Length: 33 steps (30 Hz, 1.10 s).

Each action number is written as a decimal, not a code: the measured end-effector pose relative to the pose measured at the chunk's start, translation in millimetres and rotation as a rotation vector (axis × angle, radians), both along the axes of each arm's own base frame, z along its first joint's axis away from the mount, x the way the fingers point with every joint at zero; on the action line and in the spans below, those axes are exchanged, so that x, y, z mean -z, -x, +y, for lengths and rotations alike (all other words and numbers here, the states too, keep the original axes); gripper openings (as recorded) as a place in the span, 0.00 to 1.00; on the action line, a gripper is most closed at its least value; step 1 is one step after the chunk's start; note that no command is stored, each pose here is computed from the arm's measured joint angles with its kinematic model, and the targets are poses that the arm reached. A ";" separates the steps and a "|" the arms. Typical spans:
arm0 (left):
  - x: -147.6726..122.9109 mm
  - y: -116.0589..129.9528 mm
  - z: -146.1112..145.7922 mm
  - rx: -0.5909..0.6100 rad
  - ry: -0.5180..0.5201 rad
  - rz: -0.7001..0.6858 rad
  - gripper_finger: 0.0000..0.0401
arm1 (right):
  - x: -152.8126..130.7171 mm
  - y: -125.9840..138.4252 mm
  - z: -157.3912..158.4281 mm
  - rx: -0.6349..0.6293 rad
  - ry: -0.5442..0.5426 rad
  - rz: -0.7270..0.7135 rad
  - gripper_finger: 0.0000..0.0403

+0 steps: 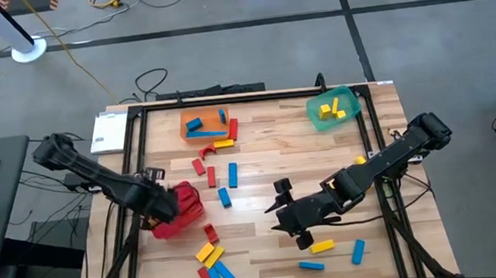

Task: Sort blocks
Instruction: Put the red block into the red bin

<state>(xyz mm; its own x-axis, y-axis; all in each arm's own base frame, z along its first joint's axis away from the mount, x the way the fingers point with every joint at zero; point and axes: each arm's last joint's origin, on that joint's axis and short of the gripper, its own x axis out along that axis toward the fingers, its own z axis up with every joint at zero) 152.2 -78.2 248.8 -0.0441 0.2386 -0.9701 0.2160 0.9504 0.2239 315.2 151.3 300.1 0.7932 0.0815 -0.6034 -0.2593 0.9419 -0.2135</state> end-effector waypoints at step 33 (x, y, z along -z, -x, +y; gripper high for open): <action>38.0 -61.4 -11.6 0.485 -0.446 0.313 0.32 | 0.5 -0.6 4.8 0.000 -0.032 -0.028 0.55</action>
